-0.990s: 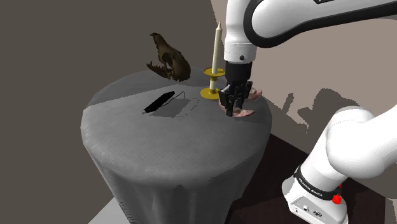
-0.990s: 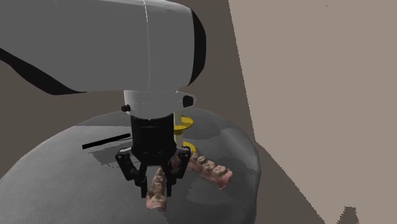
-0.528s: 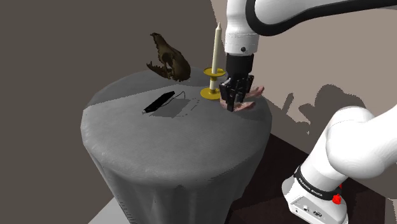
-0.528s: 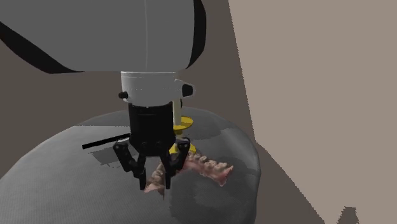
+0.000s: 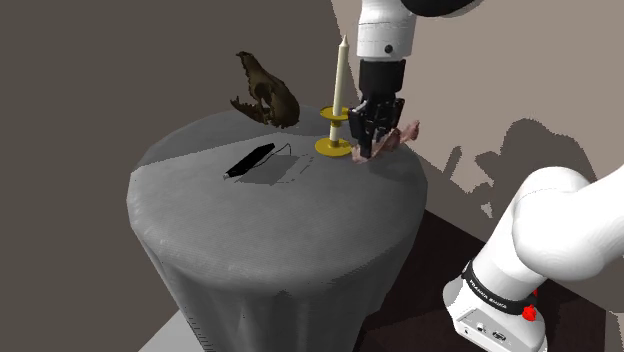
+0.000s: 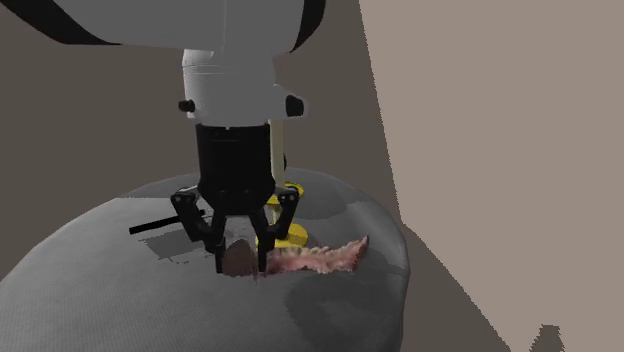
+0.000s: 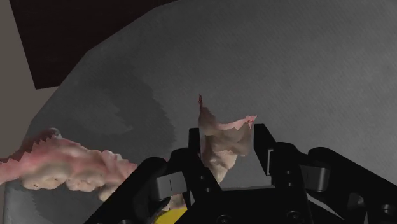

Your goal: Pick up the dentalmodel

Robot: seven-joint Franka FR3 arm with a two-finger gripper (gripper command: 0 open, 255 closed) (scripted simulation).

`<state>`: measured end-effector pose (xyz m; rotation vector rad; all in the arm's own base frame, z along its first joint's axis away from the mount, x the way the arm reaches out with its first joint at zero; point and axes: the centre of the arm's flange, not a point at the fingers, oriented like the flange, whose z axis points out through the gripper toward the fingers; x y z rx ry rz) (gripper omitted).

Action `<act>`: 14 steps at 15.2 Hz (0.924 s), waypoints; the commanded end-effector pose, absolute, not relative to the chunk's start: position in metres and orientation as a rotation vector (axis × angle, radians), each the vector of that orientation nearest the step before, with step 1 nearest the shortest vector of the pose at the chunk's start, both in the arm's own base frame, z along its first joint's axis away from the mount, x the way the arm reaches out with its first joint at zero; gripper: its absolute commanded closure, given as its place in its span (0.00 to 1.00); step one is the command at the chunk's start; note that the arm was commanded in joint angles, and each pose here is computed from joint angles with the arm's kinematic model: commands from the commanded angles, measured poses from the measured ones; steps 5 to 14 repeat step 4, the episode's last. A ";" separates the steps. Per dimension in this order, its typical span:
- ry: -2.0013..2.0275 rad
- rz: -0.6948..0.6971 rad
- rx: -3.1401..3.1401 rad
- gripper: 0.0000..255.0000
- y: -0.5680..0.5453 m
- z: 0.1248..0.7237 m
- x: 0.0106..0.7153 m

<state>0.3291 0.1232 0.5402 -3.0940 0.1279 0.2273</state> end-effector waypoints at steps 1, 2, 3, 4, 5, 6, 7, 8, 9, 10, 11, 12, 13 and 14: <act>0.128 0.227 -3.094 1.00 0.123 0.551 0.328; 0.128 0.227 -3.094 1.00 0.123 0.556 0.328; 0.128 0.227 -3.094 1.00 0.123 0.557 0.328; 0.128 0.227 -3.094 1.00 0.123 0.557 0.328; 0.128 0.227 -3.094 1.00 0.123 0.557 0.328; 0.128 0.227 -3.094 1.00 0.123 0.557 0.328; 0.128 0.227 -3.094 1.00 0.123 0.557 0.328; 0.128 0.227 -3.094 1.00 0.123 0.557 0.328; 0.128 0.227 -3.094 1.00 0.123 0.557 0.328; 0.128 0.227 -3.094 1.00 0.123 0.557 0.328; 0.128 0.227 -3.094 1.00 0.123 0.557 0.328; 0.128 0.227 -3.094 1.00 0.123 0.557 0.328; 0.128 0.227 -3.094 1.00 0.123 0.557 0.328; 0.128 0.227 -3.094 1.00 0.123 0.557 0.328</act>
